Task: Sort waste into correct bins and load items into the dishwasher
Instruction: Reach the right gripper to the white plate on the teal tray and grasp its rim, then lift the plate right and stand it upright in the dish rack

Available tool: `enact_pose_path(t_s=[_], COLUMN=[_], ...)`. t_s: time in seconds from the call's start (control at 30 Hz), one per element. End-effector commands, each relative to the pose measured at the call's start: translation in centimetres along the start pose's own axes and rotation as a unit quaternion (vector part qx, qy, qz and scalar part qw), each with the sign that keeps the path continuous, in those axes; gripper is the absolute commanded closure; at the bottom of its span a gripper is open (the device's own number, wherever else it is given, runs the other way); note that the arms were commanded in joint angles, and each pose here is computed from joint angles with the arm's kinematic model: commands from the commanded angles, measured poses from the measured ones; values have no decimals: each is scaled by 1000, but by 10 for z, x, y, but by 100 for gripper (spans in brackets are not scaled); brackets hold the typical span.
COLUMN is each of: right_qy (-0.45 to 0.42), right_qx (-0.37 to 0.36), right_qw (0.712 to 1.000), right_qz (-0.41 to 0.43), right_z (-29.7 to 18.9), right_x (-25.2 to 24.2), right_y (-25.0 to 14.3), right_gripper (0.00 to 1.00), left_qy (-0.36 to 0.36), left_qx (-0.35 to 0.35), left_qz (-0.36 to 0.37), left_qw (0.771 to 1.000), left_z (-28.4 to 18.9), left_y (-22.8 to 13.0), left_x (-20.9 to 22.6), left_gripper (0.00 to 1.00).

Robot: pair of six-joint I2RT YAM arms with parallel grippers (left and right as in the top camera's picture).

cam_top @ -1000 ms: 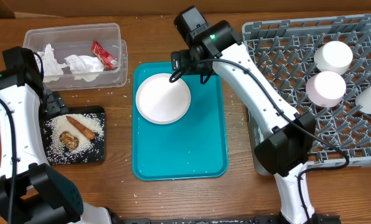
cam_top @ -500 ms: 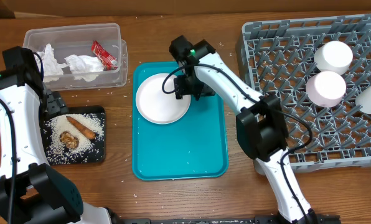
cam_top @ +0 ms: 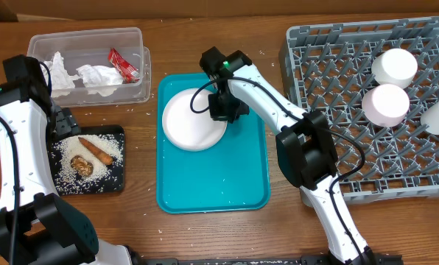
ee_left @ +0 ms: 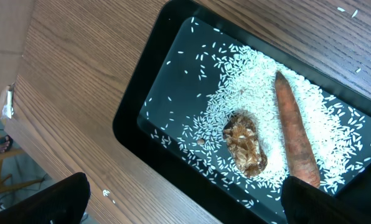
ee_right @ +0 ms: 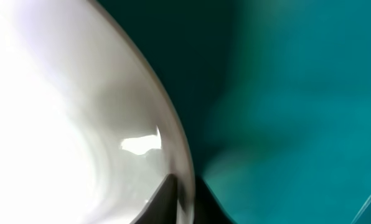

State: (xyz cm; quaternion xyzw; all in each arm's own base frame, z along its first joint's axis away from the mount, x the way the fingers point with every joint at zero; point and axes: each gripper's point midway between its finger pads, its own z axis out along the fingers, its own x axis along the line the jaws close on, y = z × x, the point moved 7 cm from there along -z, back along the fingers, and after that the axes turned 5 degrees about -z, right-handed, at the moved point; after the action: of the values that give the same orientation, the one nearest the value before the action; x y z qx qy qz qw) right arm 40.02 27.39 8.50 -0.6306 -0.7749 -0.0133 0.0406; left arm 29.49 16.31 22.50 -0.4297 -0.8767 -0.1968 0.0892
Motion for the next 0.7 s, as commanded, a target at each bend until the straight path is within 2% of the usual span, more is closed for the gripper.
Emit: enact_pose_path(t_s=[0.0,0.13,0.33,0.5,0.67], right_qy=[9,12,-46,-97,-167], right_qx=[-1,-12,-82,-160,-194], right_qw=[1000,1000,992,972,944], right_qz=[2,16,79,140,208], right_z=[-10,-42,-133,-194,-222], right_x=[2,-11,-80,-146,-210], right_y=[2,5,10,8,-1], right_gripper=[96,96,96,96,96], left_qy=[-3,-3,-3,-3,-3], left_qx=[-3,-3,-3,-3,-3], left_qz=[4,4,4,4,4], left_qw=[1000,1000,1000,1000,1000], left_z=[-1,-1,-1,-1,-1], left_y=[2,2,2,2,2], left_x=[1,1,1,1,1], left_gripper=[0,0,0,0,0])
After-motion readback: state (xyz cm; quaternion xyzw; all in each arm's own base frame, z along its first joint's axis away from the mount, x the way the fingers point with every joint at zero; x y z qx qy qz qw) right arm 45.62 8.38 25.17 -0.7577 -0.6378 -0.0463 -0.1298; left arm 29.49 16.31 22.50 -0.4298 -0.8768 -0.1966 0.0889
